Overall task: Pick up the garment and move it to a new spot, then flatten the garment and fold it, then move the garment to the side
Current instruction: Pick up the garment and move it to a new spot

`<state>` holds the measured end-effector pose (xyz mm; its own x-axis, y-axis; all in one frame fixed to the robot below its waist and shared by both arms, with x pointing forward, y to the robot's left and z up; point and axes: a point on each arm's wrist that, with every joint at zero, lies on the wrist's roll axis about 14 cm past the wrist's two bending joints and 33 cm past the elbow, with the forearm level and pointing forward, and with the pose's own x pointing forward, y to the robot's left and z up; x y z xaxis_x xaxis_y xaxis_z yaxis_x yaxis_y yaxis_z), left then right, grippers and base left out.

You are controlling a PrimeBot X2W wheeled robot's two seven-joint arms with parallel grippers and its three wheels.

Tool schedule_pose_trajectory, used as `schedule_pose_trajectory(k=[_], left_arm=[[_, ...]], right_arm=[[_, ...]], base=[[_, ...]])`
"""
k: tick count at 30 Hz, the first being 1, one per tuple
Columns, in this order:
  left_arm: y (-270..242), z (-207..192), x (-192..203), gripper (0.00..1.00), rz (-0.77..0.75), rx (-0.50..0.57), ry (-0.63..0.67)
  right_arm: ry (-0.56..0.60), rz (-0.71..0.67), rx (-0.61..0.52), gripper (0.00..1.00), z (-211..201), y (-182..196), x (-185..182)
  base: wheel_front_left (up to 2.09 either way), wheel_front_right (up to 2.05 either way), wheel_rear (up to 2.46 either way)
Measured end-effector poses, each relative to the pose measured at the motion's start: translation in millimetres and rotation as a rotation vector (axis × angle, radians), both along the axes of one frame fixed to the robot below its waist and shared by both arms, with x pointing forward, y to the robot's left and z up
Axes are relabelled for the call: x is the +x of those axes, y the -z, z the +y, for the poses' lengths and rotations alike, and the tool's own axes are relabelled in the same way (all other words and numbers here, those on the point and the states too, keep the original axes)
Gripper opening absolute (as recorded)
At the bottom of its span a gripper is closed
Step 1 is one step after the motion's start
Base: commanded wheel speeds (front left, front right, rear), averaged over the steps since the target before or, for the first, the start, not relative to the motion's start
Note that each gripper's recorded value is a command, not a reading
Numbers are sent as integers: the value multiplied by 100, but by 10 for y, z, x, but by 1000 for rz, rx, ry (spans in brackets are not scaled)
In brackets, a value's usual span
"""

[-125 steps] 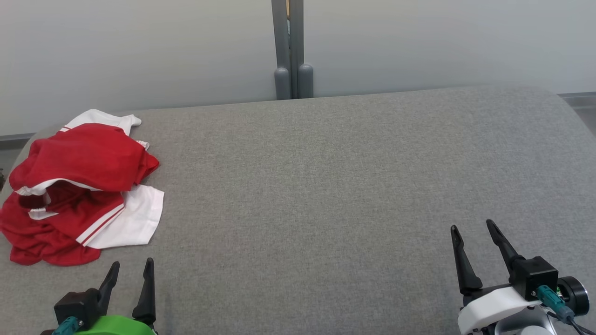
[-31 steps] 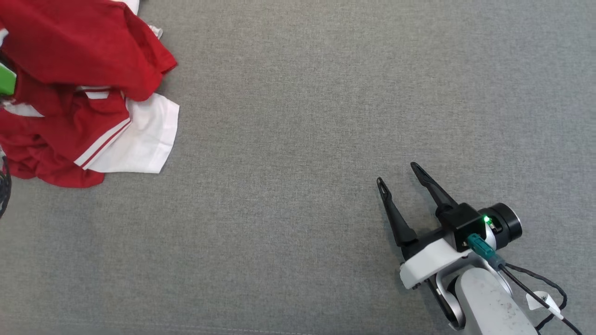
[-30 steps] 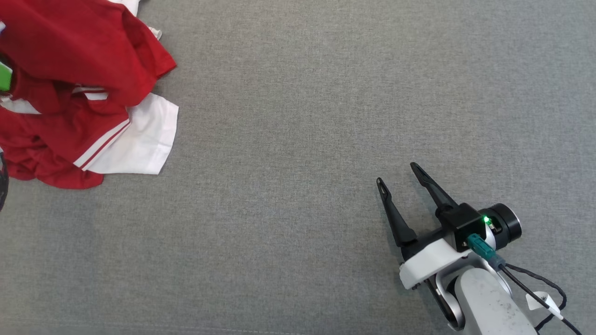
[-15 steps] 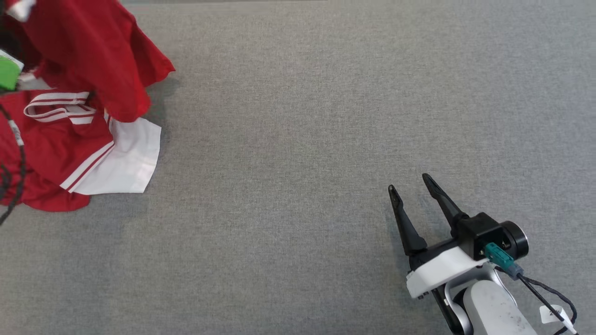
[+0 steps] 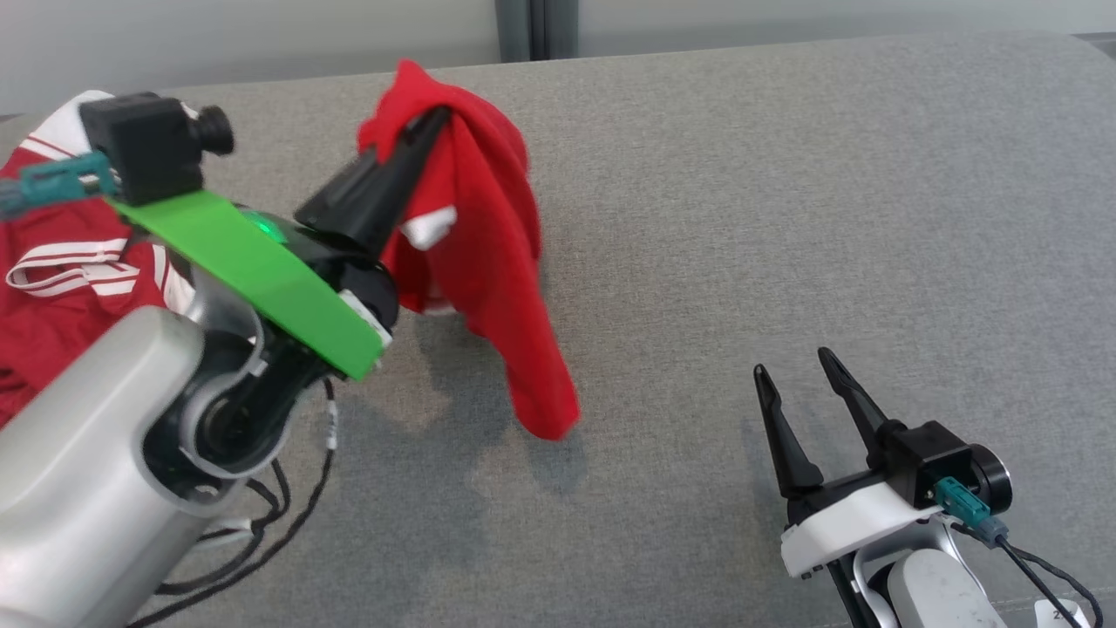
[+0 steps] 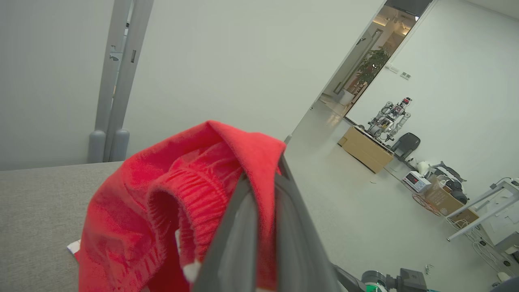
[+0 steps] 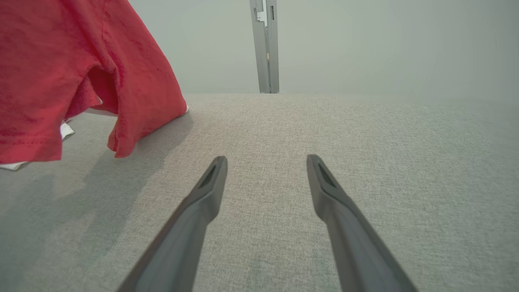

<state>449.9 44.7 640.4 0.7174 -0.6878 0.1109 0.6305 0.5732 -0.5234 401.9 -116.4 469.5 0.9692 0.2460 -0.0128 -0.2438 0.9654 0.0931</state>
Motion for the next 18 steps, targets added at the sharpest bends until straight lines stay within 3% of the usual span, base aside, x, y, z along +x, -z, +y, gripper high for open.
schedule_pose_trajectory(k=[9, 14, 18], left_arm=[[243, -772, -335, 0, 102, -12, 168], [740, -977, -325, 0, 230, 64, 179], [1231, -988, -126, 0, 282, 175, 111]], right_arm=[[86, -6, -5, 100, -289, -51, -173], [115, -5, -10, 100, -383, -61, -249], [143, -4, -16, 100, -470, -67, -313]], base=[[0, 0, 0], [0, 0, 0], [0, 0, 0]])
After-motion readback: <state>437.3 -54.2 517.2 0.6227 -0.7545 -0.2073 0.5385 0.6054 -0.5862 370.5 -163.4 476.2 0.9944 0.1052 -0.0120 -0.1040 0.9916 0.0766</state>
